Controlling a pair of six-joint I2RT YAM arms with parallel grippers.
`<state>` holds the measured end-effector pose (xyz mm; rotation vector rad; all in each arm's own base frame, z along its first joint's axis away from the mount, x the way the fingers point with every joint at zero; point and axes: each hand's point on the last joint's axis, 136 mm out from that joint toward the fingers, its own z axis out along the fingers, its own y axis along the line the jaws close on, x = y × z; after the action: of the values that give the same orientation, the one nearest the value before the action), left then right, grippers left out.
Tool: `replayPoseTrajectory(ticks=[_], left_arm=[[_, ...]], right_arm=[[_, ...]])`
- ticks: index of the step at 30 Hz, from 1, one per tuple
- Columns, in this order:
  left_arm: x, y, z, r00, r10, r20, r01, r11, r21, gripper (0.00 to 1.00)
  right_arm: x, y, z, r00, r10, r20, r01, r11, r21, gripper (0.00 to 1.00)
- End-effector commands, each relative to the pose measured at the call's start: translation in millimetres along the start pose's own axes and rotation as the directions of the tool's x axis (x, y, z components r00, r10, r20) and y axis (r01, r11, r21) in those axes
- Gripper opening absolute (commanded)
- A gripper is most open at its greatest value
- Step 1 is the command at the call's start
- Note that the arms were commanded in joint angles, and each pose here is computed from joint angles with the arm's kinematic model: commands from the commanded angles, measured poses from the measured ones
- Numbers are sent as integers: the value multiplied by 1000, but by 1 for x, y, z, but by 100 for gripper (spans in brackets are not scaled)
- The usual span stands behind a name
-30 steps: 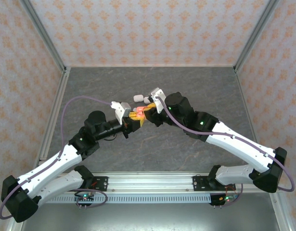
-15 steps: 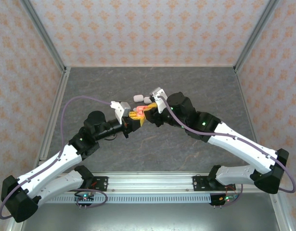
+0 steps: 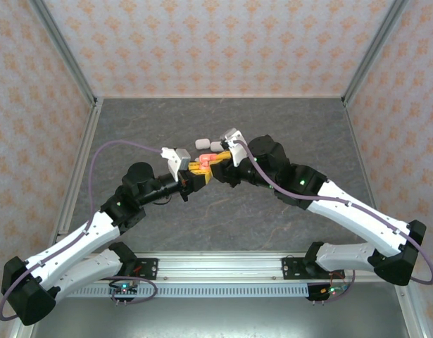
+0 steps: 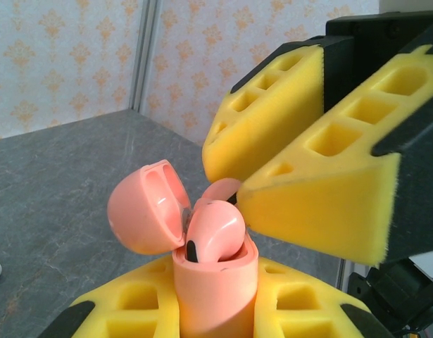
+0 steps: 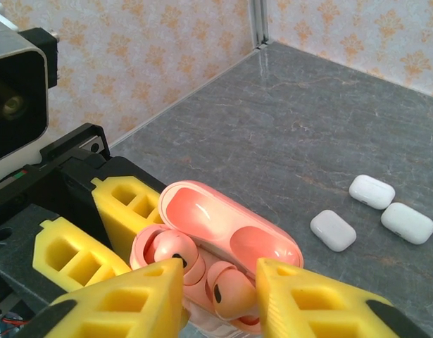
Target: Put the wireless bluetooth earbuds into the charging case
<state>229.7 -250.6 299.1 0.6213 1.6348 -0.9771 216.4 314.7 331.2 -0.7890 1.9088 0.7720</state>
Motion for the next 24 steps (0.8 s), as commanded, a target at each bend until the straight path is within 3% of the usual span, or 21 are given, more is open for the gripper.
replayPoseTrajectory(ticks=[1,6,14,22,24], left_arm=[[-18,-6,-4,997,17,74,-19,1000,17,0],[-19,-8,-5,996,20,83,-22,999,24,0],[-20,-14,-7,995,29,100,-34,998,54,0],[-29,-23,-16,987,41,157,-55,995,86,0],[-32,-26,-18,984,43,172,-61,993,101,0]], right_arm=[[-15,6,-13,999,4,46,-3,1000,-15,37],[-22,3,-22,998,5,64,-5,1000,3,46],[-40,5,-39,986,102,129,-89,991,-102,60],[-41,2,-52,958,243,150,-198,944,-266,90],[-37,7,-49,959,254,125,-207,930,-304,93]])
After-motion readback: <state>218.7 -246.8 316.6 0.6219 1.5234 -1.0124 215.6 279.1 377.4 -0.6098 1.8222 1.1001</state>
